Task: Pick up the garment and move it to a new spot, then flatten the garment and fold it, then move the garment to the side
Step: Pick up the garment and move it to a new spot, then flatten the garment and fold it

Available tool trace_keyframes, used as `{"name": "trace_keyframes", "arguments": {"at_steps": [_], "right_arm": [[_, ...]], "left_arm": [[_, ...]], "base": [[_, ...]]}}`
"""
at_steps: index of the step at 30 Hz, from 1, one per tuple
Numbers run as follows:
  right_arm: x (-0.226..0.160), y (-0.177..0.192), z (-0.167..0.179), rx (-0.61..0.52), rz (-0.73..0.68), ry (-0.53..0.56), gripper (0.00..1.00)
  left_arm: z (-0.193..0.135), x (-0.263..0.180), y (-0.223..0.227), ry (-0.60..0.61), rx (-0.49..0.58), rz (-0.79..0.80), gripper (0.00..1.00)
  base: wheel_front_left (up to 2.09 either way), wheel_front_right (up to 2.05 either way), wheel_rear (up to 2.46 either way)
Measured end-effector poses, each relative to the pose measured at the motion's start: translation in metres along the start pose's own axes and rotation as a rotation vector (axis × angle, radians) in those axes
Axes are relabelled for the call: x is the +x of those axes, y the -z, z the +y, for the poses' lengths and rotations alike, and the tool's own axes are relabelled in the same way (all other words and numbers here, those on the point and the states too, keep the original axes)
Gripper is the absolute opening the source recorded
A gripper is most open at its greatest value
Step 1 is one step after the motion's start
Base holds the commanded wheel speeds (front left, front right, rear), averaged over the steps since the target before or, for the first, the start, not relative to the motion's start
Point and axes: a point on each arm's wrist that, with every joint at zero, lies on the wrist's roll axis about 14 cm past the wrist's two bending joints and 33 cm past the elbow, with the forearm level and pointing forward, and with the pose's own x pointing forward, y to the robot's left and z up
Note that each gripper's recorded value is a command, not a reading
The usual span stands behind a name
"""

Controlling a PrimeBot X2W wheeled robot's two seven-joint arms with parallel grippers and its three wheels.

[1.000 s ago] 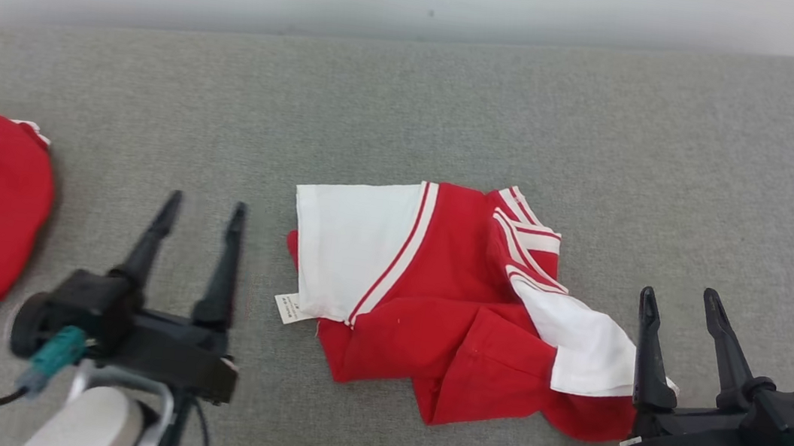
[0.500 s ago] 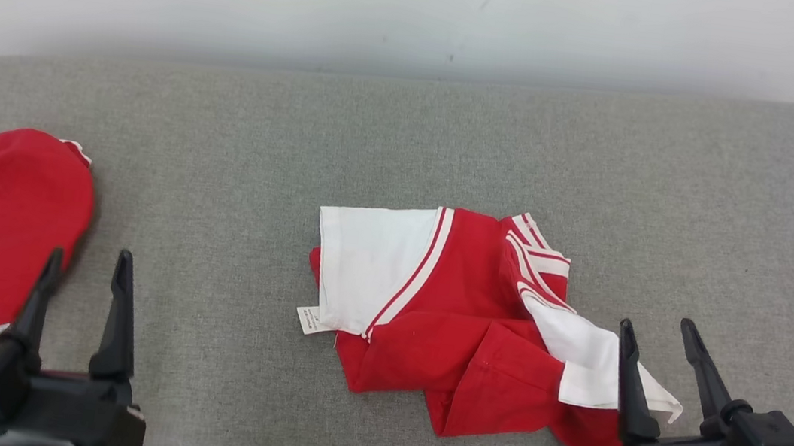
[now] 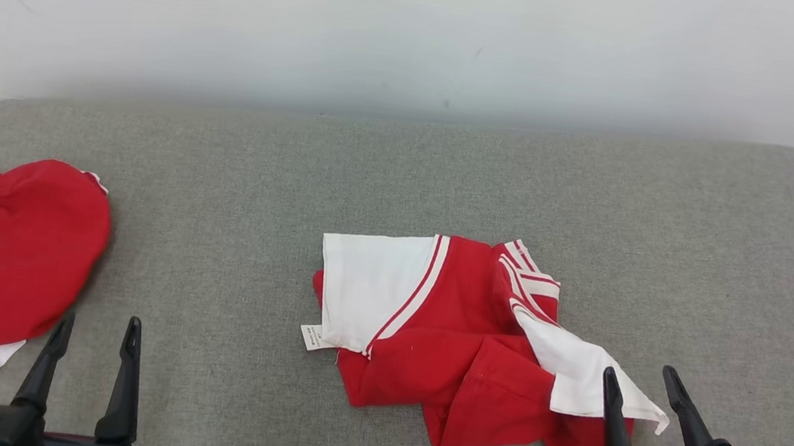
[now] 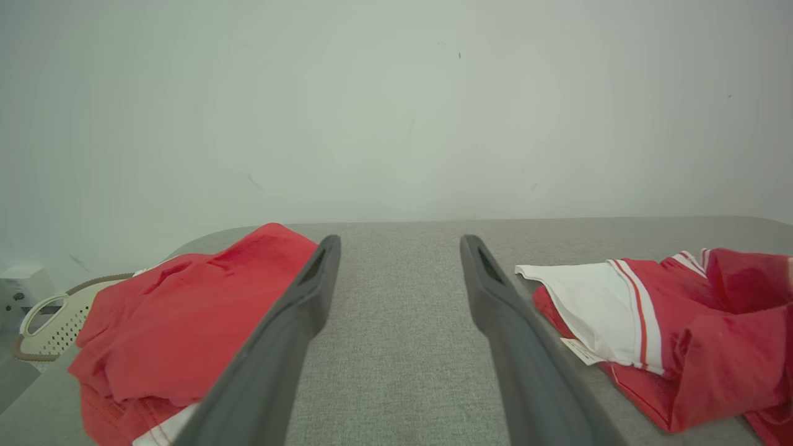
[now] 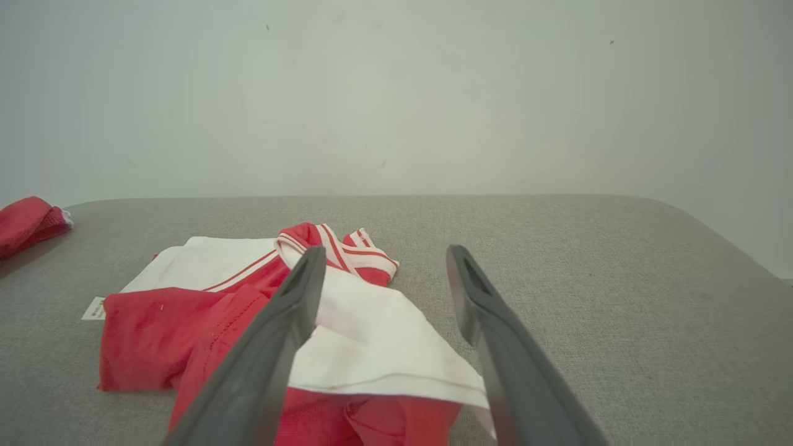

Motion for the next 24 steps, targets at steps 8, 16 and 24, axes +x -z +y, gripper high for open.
{"name": "trace_keyframes", "arguments": {"at_steps": [8,16,24], "right_arm": [[-0.007,-0.001,-0.001,-0.001,0.011,0.011,1.0],[-0.006,-0.002,-0.001,-0.003,0.011,0.011,1.0],[-0.006,0.016,0.015,-0.063,0.105,-0.083,1.0]], "left_arm": [[-0.003,-0.004,0.005,0.014,0.009,0.013,1.0],[-0.005,-0.005,0.009,0.021,0.012,0.025,1.0],[-0.011,-0.003,0.015,0.034,0.004,0.039,1.0]], "base": [[0.0,0.0,0.0],[0.0,0.0,0.0],[0.0,0.0,0.0]]}}
